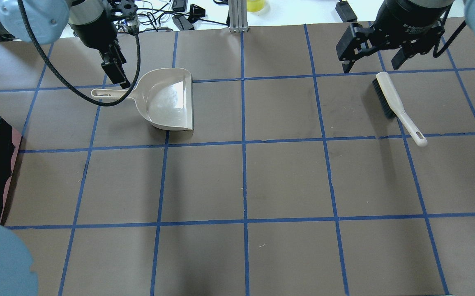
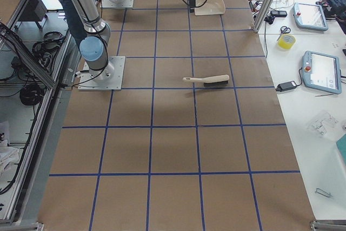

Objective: Sweep and dump trash into bin

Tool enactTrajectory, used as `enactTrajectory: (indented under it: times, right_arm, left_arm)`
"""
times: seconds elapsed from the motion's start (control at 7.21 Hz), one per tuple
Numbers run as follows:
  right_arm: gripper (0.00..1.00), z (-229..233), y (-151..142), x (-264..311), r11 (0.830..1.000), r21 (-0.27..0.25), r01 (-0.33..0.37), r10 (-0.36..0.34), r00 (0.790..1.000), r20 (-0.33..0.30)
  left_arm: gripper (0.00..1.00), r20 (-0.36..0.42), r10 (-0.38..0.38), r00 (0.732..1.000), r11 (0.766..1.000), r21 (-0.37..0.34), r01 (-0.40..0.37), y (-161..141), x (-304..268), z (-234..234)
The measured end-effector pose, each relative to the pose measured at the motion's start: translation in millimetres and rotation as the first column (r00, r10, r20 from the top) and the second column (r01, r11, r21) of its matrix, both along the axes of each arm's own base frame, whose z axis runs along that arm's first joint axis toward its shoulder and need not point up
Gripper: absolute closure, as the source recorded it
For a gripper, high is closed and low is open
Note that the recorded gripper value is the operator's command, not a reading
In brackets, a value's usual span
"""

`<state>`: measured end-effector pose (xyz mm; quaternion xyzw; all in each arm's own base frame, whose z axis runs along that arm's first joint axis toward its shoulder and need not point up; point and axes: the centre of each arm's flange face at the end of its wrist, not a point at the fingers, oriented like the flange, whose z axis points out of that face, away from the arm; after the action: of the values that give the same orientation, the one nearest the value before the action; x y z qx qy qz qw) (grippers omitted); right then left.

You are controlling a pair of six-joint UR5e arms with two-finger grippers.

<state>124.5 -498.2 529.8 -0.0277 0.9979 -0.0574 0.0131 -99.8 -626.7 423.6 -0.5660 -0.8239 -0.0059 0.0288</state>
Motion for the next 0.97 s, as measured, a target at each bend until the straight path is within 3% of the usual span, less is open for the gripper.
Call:
enactTrajectory:
  times: [0.14,0.28,0.42,0.55,0.69,0.83,0.97]
  right_arm:
    - [0.00,0,0,0,1.000,0.000,0.000,0.000,1.000,0.000]
    - [0.00,0,0,0,1.000,-0.001,-0.001,0.001,1.000,0.000]
    - [0.00,0,0,0,1.000,0.000,0.000,0.000,1.000,0.000]
    - [0.00,0,0,0,1.000,-0.001,-0.001,0.001,1.000,0.000]
    - [0.00,1,1,1,1.000,-0.001,-0.001,0.001,1.000,0.000]
    - [0.00,1,1,1,1.000,-0.001,-0.001,0.001,1.000,0.000]
    - [0.00,1,1,1,1.000,-0.001,-0.001,0.001,1.000,-0.001]
  left_arm:
    - [0.00,-0.014,0.112,0.994,0.994,-0.006,-0.112,21,-11,27]
    - [0.00,-0.022,0.233,0.972,0.972,-0.010,-0.233,40,-16,50]
    - [0.00,-0.017,0.358,0.934,0.934,-0.004,-0.358,58,-17,65]
    - [0.00,-0.010,0.483,0.875,0.875,-0.001,-0.483,75,-18,75]
    - [0.00,-0.005,0.617,0.787,0.787,-0.002,-0.617,89,-18,82]
    - [0.00,0.002,0.740,0.673,0.673,-0.011,-0.740,99,-17,86]
    - [0.00,0.011,0.819,0.573,0.573,-0.024,-0.819,105,-15,87]
